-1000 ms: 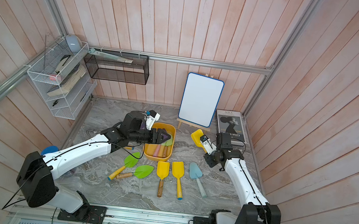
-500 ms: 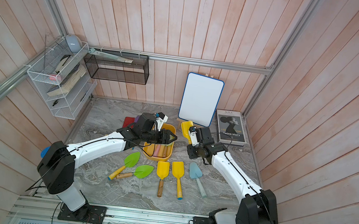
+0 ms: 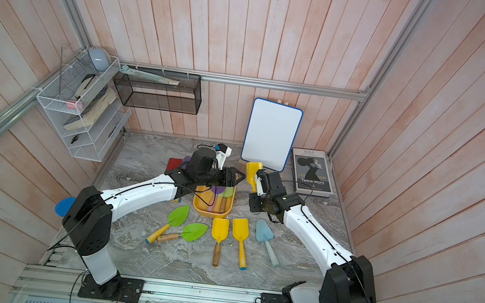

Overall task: Put the shovel into the storage box
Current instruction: Place the shovel in the storage box.

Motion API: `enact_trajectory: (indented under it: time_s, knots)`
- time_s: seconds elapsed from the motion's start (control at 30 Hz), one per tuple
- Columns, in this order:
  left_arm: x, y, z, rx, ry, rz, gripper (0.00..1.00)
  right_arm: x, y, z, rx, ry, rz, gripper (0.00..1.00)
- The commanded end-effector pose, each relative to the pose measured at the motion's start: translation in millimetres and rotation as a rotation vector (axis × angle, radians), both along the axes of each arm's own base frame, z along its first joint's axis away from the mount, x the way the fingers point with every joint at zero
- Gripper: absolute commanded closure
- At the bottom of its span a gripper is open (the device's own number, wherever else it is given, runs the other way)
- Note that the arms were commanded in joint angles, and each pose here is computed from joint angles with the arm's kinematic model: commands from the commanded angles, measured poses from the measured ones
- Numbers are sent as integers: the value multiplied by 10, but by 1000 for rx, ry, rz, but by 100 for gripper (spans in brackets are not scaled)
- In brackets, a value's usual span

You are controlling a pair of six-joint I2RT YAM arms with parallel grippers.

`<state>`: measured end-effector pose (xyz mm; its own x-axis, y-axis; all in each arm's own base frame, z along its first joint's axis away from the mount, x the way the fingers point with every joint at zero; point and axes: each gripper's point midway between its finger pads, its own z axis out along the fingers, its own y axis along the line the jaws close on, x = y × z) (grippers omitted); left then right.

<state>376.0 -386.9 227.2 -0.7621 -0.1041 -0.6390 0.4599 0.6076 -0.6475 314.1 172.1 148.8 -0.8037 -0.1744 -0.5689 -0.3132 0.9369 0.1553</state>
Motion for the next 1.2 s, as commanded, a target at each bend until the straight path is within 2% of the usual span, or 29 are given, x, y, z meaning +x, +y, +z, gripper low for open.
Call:
enact_trajectory:
  time_s: [0.0, 0.2, 0.53, 1.0, 1.17]
  knots:
    - [87, -105, 40, 11, -50, -18, 40, 24, 114, 105, 39, -6, 4, 100]
    - [192, -152, -15, 41, -68, -7, 44, 23, 211, 121, 40, 5, 24, 100]
    - [325, -93, -158, 116, -57, 53, 65, 26, 288, 96, 33, 21, 36, 100]
    - [376, -6, -189, 166, -58, 108, 79, 53, 328, 55, 27, 40, 26, 100]
    - [383, -44, -241, 175, -50, 104, 94, 47, 329, 57, 24, 40, 23, 100]
